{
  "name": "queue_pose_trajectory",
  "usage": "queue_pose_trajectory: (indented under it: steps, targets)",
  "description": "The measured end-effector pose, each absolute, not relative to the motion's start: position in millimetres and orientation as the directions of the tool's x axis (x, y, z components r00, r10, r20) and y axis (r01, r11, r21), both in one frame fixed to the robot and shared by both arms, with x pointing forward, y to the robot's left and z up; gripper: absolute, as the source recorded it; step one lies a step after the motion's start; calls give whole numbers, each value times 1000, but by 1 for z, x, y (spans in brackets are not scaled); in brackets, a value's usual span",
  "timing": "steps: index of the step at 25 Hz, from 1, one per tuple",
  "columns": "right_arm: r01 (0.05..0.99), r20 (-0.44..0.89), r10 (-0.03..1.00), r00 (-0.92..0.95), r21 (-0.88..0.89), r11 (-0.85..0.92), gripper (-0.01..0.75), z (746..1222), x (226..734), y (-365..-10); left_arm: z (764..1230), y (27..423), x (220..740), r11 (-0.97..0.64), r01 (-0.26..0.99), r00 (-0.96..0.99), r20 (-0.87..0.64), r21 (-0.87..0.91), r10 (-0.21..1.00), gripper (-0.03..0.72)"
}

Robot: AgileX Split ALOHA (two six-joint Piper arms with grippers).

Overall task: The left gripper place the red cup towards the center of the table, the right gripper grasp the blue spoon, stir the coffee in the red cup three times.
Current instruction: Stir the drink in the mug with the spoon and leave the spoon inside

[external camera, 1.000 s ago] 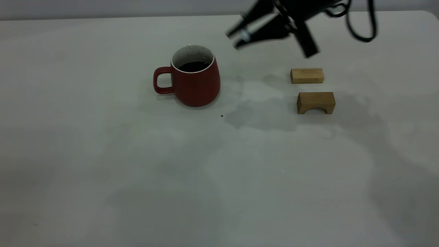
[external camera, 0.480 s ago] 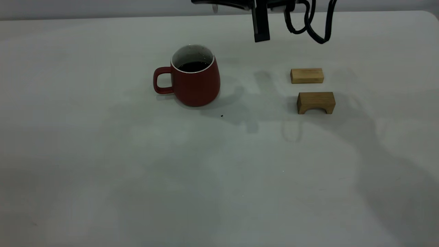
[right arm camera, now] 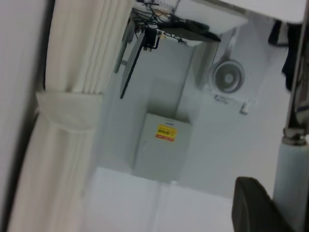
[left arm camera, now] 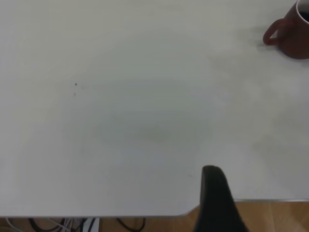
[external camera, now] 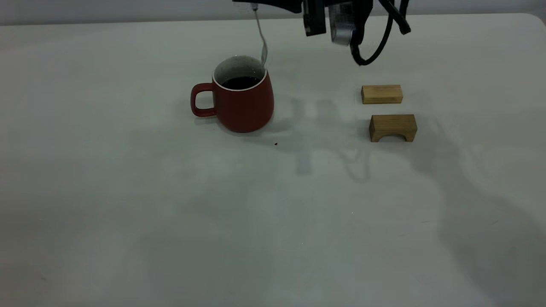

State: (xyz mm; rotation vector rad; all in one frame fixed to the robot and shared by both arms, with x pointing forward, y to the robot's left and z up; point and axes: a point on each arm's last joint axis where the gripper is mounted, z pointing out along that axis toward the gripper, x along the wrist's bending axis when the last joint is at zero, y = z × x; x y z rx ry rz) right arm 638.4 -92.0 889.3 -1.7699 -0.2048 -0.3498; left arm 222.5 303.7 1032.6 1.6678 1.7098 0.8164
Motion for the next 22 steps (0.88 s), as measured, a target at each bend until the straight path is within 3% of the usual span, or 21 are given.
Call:
queue_pose_trajectory:
  steps: [3,10,17,22]
  targets:
    - [283,301,-55,952,-934,-218,128,891,641,-89,1033,304,222,18,625,-23,-4,780,1000,535]
    - [370,386,-66,920,-912,-176,128,896,674,-75,1033,304,222,18,625,-22,-5,780,1000,535]
    - [228,245,-82,966,-958,-176,128,871,680,-73,1033,304,222,18,625,-22,-5,780,1000,535]
    - [195,212,-85,974,-964,-179,128,849,687,-71,1033,304,222,18,625,-22,-5,780,1000,535]
